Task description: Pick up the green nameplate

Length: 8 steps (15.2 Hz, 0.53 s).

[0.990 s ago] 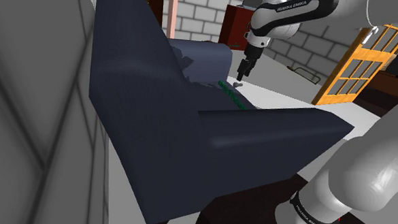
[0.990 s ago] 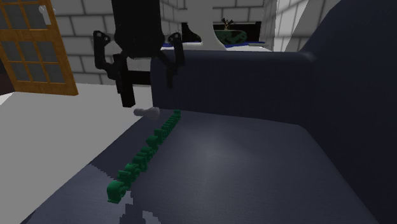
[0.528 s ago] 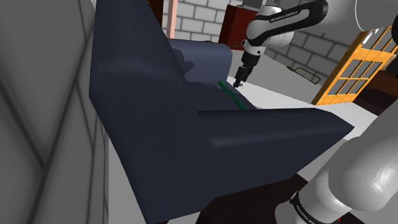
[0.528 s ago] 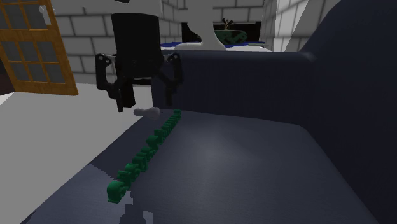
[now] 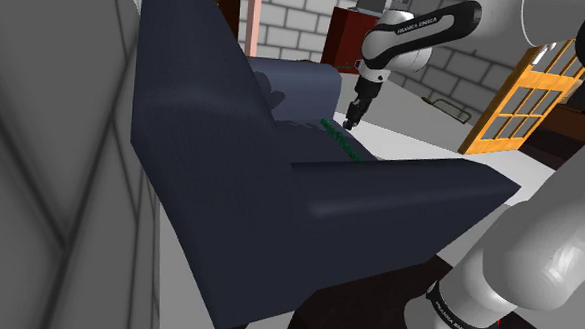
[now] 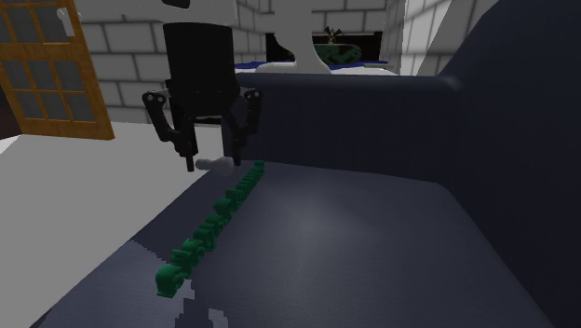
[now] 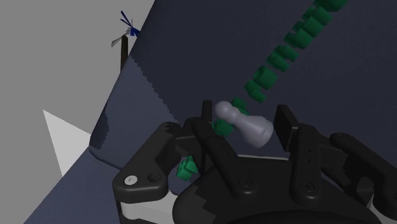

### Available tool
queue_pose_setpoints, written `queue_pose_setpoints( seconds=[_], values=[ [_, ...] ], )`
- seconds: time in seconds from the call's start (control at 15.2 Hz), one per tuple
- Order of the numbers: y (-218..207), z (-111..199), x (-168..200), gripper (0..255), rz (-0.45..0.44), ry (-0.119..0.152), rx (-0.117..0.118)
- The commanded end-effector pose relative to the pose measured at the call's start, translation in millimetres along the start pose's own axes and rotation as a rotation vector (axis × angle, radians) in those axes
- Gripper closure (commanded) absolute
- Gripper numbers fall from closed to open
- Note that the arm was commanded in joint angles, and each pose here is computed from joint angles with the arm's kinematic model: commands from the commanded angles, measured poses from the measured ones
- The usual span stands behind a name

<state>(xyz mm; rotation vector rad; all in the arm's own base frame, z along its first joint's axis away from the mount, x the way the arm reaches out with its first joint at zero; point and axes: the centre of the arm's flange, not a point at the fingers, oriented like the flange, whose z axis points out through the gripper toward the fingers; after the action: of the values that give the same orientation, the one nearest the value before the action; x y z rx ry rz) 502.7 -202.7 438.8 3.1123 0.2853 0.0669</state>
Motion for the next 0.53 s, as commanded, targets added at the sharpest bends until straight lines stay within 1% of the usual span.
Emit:
queue_pose_setpoints(
  seconds=[0.0, 0.13, 0.46],
  values=[
    [0.1, 0.6, -0.2, 255, 0.000, -0.001, 0.000],
    [-0.4, 1.3, 0.7, 255, 0.000, -0.001, 0.000],
    [0.2, -25.1, 1.8, 255, 0.000, -0.001, 0.000]
  ],
)
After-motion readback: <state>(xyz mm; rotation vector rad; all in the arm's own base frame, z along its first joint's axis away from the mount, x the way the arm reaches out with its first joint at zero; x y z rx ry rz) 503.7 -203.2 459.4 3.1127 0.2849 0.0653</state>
